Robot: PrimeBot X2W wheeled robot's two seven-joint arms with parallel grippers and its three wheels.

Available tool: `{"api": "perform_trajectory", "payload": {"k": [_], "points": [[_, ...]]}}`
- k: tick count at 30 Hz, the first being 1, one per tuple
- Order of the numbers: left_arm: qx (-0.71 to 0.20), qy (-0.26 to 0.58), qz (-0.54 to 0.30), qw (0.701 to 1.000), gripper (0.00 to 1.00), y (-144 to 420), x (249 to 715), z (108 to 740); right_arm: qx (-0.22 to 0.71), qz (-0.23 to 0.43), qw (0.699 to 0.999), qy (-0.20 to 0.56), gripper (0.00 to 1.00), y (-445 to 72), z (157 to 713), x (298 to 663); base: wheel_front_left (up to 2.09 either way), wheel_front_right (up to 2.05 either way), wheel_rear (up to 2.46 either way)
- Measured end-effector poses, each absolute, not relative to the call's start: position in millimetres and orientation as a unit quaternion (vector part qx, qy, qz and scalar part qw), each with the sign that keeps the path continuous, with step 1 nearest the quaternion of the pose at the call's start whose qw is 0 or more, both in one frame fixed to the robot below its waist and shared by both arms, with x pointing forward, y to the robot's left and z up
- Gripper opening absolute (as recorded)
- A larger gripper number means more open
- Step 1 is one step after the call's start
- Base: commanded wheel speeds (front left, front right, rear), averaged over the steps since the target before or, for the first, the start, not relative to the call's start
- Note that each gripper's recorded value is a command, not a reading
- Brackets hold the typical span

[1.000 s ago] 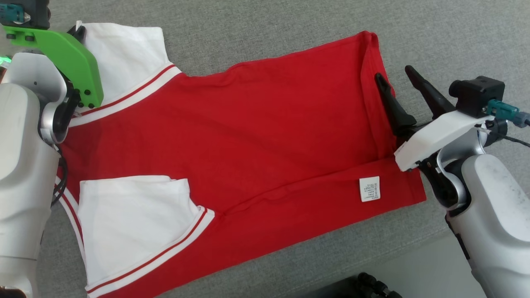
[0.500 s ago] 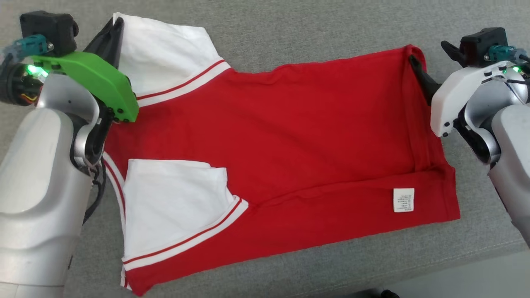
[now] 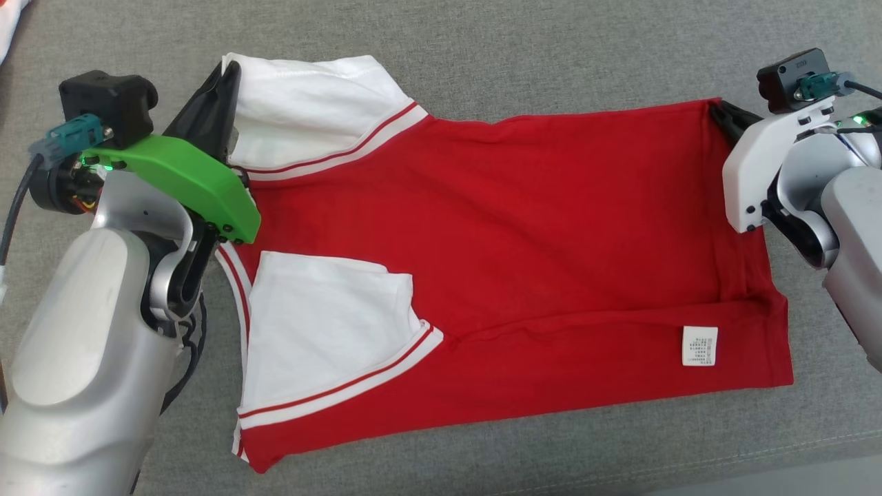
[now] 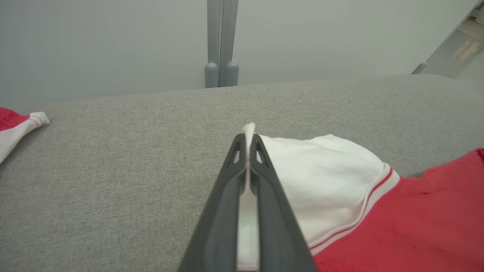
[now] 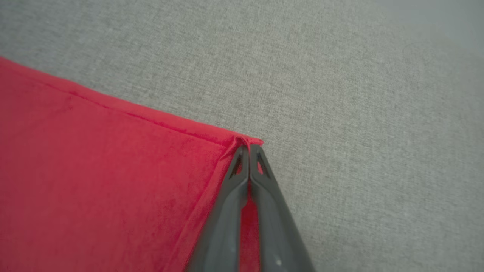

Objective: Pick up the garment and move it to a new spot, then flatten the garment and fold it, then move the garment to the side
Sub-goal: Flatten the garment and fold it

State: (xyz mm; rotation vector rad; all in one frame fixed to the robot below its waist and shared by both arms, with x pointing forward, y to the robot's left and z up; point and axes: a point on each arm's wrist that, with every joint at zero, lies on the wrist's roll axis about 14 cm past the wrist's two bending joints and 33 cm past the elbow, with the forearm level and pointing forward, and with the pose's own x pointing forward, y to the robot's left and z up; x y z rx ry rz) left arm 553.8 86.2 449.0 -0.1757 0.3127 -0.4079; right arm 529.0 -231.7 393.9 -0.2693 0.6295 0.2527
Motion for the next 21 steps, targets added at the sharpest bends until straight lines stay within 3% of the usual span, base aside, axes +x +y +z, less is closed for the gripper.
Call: {"api": "perform_trajectory", "payload": {"k": [11,21], "points": [[-0.12,0.095,-0.181,0.972,0.0,100,537,479,-0.108,0.121,0.964,0.21,0.0,-233,433,535,0.0,0.0,0.0],[-0.158,0.07,-0.173,0.97,0.0,101,466,501,-0.061,0.13,0.977,0.158,0.0,-231,451,472,0.0,0.0,0.0]]}}
